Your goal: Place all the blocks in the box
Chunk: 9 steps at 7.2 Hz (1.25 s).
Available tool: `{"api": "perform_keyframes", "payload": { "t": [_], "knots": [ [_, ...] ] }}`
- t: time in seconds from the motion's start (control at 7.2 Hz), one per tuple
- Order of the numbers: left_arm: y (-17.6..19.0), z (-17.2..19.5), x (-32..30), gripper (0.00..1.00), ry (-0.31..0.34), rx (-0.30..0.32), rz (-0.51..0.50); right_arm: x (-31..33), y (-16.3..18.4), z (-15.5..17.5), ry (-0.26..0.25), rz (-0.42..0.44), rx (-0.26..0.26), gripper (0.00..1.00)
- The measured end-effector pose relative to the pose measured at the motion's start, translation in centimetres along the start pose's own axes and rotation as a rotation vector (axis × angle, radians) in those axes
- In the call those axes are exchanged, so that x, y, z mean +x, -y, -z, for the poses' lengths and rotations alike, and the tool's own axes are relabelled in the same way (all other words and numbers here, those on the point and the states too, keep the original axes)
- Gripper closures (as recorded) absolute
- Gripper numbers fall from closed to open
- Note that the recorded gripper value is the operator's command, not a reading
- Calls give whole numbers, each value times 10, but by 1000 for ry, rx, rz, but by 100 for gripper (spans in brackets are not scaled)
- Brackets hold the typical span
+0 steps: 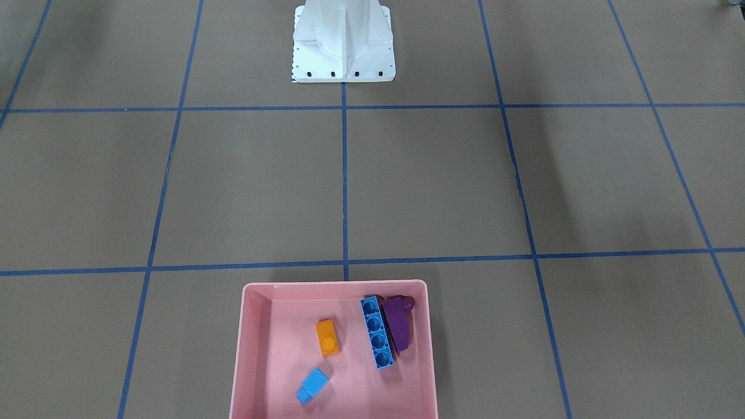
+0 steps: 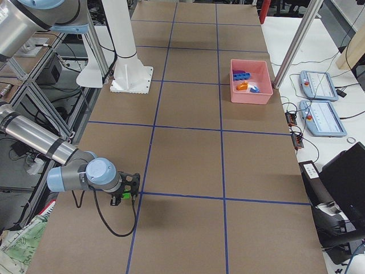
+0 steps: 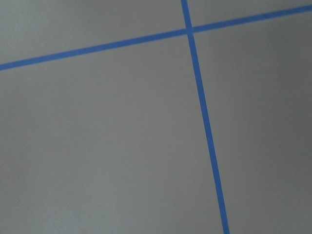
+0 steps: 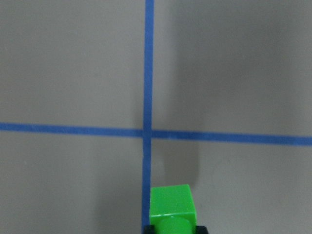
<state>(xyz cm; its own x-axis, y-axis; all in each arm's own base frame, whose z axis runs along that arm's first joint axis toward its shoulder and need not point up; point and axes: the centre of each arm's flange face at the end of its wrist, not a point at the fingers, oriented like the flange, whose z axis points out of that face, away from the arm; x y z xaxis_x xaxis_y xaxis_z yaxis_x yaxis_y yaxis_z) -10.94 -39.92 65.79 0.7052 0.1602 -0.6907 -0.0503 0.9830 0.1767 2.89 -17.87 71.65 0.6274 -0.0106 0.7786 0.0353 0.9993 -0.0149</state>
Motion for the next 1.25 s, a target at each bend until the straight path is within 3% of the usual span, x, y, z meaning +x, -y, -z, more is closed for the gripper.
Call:
{"api": "perform_keyframes", "payload": {
  "t": [0.28,0.56,0.69,0.97,1.25],
  "knots": [
    [2,1,2,0,1,11,-10,-41,113,27,2,9,49,100],
    [4,1,2,0,2,12,-12,-108,248,80,-9,15,89,100],
    [6,2,3,0,1,14,-14,-158,310,113,-46,16,90,100],
    [7,2,4,0,1,13,-15,-262,393,146,-144,52,67,100],
    [7,1,3,0,1,13,-15,-373,459,137,-153,37,45,100]
  ]
}}
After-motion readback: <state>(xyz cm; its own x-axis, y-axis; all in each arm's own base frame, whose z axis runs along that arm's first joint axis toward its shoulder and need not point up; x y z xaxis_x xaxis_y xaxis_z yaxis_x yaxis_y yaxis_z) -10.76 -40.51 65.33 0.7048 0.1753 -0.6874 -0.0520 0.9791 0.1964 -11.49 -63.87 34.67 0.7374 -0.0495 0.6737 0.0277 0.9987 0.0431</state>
